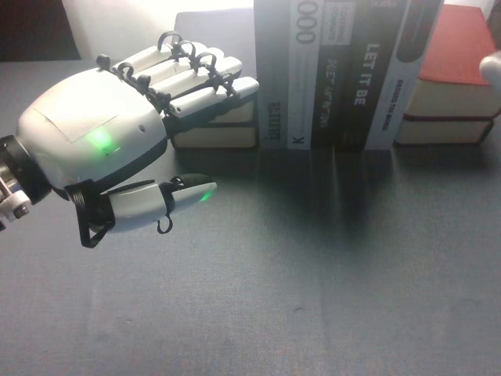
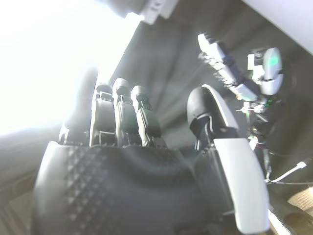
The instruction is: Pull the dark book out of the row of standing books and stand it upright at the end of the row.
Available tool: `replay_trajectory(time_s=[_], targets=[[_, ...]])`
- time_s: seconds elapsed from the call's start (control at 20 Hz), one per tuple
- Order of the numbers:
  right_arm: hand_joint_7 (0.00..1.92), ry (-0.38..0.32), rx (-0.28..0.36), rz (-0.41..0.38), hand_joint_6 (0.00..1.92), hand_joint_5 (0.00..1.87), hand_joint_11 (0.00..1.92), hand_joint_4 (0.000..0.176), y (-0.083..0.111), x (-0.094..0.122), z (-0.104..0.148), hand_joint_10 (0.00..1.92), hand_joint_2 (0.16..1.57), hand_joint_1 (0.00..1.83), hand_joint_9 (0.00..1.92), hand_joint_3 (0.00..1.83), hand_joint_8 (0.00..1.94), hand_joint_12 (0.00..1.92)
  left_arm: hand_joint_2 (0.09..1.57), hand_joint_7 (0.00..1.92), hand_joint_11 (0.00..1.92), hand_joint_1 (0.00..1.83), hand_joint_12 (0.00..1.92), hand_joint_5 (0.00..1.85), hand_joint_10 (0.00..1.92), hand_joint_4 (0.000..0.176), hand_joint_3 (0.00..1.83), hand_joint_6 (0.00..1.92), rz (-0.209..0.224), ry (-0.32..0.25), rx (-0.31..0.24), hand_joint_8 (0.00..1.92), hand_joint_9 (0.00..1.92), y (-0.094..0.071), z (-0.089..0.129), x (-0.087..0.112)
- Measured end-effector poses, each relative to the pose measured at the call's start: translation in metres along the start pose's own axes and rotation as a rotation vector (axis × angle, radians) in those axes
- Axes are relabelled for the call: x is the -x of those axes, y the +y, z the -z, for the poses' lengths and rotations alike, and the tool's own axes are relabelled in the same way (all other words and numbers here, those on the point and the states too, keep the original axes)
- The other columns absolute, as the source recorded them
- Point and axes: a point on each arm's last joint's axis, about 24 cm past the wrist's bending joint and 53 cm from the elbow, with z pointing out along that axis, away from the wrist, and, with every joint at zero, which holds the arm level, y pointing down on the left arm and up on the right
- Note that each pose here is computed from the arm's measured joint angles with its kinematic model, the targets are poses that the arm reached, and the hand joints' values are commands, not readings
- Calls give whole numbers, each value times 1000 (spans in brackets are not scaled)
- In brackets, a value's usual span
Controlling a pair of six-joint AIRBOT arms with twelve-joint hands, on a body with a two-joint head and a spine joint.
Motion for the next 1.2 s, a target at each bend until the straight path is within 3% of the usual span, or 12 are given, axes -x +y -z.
replay_trajectory(time_s=[0.05, 0.1, 0.3, 0.45, 0.55, 0.65, 0.8, 0.9, 1.05, 1.2], targets=[[0, -21, 2, 8, 211, 9, 0, 0, 0, 5, -2, 0, 1382, 446, 0, 0, 0, 1921, 1434, 88, 0, 411, 285, 173, 1, 0, 6, 1, -1, 1, 2, 0, 65, 0, 0, 0], [0, -39, 0, 11, 265, 1, 0, 0, -2, 9, -5, 0, 1389, 435, 0, 0, 0, 1921, 1452, 58, 0, 352, 122, 152, 3, 0, 4, 1, -2, 3, 2, 1, 32, 1, 0, 0], [0, -76, -26, 22, 350, 0, 0, 0, -12, 20, -26, 0, 1386, 391, 0, 0, 0, 1921, 1442, 93, 0, 397, 276, 169, 9, 0, 0, 1, -6, 4, 9, 2, 68, 3, 2, 1], [0, -63, -49, 82, 502, 0, 0, 0, -12, 18, -43, 0, 1419, 182, 0, 9, 0, 1921, 1430, 114, 0, 418, 363, 207, 7, 0, 2, 7, -8, 4, 10, 3, 86, 3, 2, 2], [0, -42, -60, 123, 553, 56, 0, 0, -13, 14, -55, 0, 1399, 222, 0, 0, 0, 1921, 1421, 83, 0, 416, 248, 208, 2, 0, 0, 1, -7, 10, 15, 4, 53, 4, 3, 0], [0, -27, -77, 127, 448, 160, 0, 0, -19, 13, -65, 0, 1396, 264, 0, 0, 0, 1921, 1415, 60, 0, 450, 123, 210, 5, 0, 0, 0, -6, 14, 19, 3, 21, 6, 4, -2], [0, -2, -103, 159, 457, 237, 0, 0, -23, 9, -70, 0, 1326, 477, 0, 0, 0, 1921, 1441, 66, 0, 437, 99, 221, 9, 0, 8, 5, 0, 22, 31, 5, 28, 8, 5, -4], [6, 5, -104, 162, 550, 283, 0, 0, -23, 7, -70, 0, 1310, 450, 0, 0, 2, 1921, 1463, 48, 0, 350, 77, 190, 3, 0, 10, 1, -2, 18, 32, 2, 17, 8, 7, -1], [50, -1, -94, 172, 653, 360, 0, 0, -18, 8, -75, 0, 1315, 394, 0, 0, 21, 1921, 1454, 57, 0, 373, 151, 198, 4, 0, 0, 1, 0, 21, 41, 1, 28, 11, 9, -2], [69, 6, -83, 190, 602, 407, 0, 0, -13, 6, -80, 0, 1297, 249, 0, 0, 18, 1921, 1449, 58, 0, 398, 135, 196, 8, 0, 0, 3, 0, 21, 40, 3, 25, 11, 9, -2]])
